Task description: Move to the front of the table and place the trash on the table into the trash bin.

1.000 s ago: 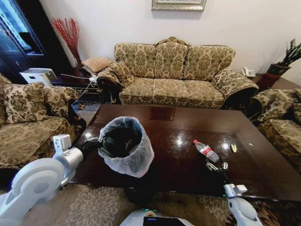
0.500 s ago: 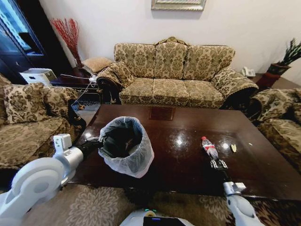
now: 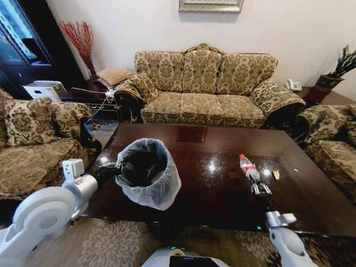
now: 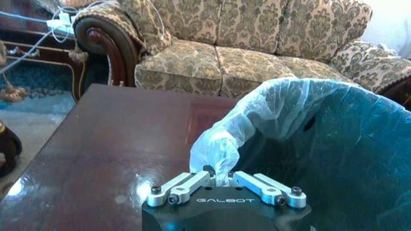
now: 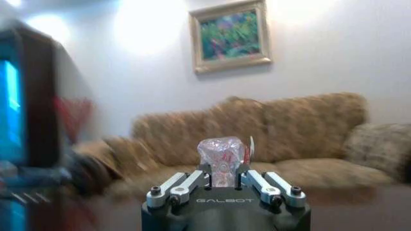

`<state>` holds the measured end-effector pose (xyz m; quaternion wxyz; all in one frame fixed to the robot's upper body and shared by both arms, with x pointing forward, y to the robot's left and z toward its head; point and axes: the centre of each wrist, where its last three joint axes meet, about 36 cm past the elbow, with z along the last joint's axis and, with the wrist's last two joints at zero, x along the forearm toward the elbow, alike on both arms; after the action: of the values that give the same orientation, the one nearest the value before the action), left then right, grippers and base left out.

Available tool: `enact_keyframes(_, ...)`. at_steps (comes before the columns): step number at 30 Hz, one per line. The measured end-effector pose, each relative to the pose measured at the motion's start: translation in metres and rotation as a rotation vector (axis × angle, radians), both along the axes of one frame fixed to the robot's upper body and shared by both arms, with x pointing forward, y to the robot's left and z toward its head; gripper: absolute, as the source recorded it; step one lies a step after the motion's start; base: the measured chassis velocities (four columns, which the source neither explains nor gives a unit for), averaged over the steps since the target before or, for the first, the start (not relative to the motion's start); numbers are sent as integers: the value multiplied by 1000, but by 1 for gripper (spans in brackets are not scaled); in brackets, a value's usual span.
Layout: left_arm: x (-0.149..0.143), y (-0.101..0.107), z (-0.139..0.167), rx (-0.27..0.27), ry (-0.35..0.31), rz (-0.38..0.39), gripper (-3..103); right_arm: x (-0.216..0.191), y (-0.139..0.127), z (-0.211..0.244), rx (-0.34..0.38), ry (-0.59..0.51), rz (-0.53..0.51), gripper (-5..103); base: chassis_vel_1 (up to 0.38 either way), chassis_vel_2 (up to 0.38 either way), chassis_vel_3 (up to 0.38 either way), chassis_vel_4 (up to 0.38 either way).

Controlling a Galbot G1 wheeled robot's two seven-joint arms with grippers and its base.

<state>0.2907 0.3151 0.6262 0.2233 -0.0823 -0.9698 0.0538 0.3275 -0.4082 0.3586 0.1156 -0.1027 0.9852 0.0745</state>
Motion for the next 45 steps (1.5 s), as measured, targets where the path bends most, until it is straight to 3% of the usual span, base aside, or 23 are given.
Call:
enact_keyframes(1, 0, 0, 0, 0, 0, 0, 1, 0, 0, 0, 0, 0, 0, 16, 0, 0, 0, 0)
enact_keyframes(3, 1, -2, 1, 45, -32, -11, 1, 2, 39, 62, 95, -58, 122, 16, 0, 0, 0, 0)
enact_keyframes(6, 10, 2, 4, 92, -66, -43, 1, -10, 101, 121, 210, -75, 271, 16, 0, 0, 0, 0)
enact_keyframes(7, 10, 2, 4, 92, -66, -43, 1, -10, 101, 121, 210, -75, 271, 16, 0, 0, 0, 0)
enact_keyframes(8, 19, 8, 5, 116, -78, -40, 1, -22, 133, 154, 268, -68, 361, 16, 0, 0, 0, 0)
enact_keyframes(9, 19, 8, 5, 116, -78, -40, 1, -22, 133, 154, 268, -68, 361, 16, 0, 0, 0, 0)
enact_keyframes(11, 41, 25, 4, 182, -109, -25, 1, -39, 168, 208, 360, 28, 497, 16, 0, 0, 0, 0)
enact_keyframes(12, 50, 33, 3, 221, -128, -11, 1, -39, 171, 218, 390, 105, 540, 16, 0, 0, 0, 0)
enact_keyframes(13, 50, 33, 3, 221, -128, -11, 1, -39, 171, 218, 390, 105, 540, 16, 0, 0, 0, 0)
enact_keyframes(14, 59, 43, 2, 268, -154, 5, 1, -37, 171, 228, 414, 183, 587, 16, 0, 0, 0, 0)
enact_keyframes(15, 67, 52, 0, 313, -179, 19, 1, -35, 169, 234, 417, 251, 620, 16, 0, 0, 0, 0)
enact_keyframes(16, 67, 52, 0, 313, -179, 19, 1, -35, 169, 234, 417, 251, 620, 16, 0, 0, 0, 0)
enact_keyframes(18, 77, 65, -2, 380, -201, 37, 1, -32, 165, 240, 412, 339, 662, 16, 0, 0, 0, 0)
enact_keyframes(22, 87, 73, -5, 443, -218, 34, 1, -29, 167, 240, 424, 426, 732, 16, 0, 0, 0, 0)
enact_keyframes(27, 85, 68, -5, 445, -237, 11, 1, -26, 183, 239, 432, 457, 821, 16, 0, 0, 0, 0)
enact_keyframes(36, 54, 24, 2, 401, -258, -109, 1, -20, 231, 247, 349, 447, 1000, 16, 0, 0, 0, 0)
enact_keyframes(41, 47, 18, 2, 381, -252, -121, 1, -16, 239, 251, 288, 416, 979, 16, 0, 0, 0, 0)
enact_keyframes(45, 48, 22, -2, 375, -243, -89, 1, -17, 222, 247, 207, 423, 881, 16, 0, 0, 0, 0)
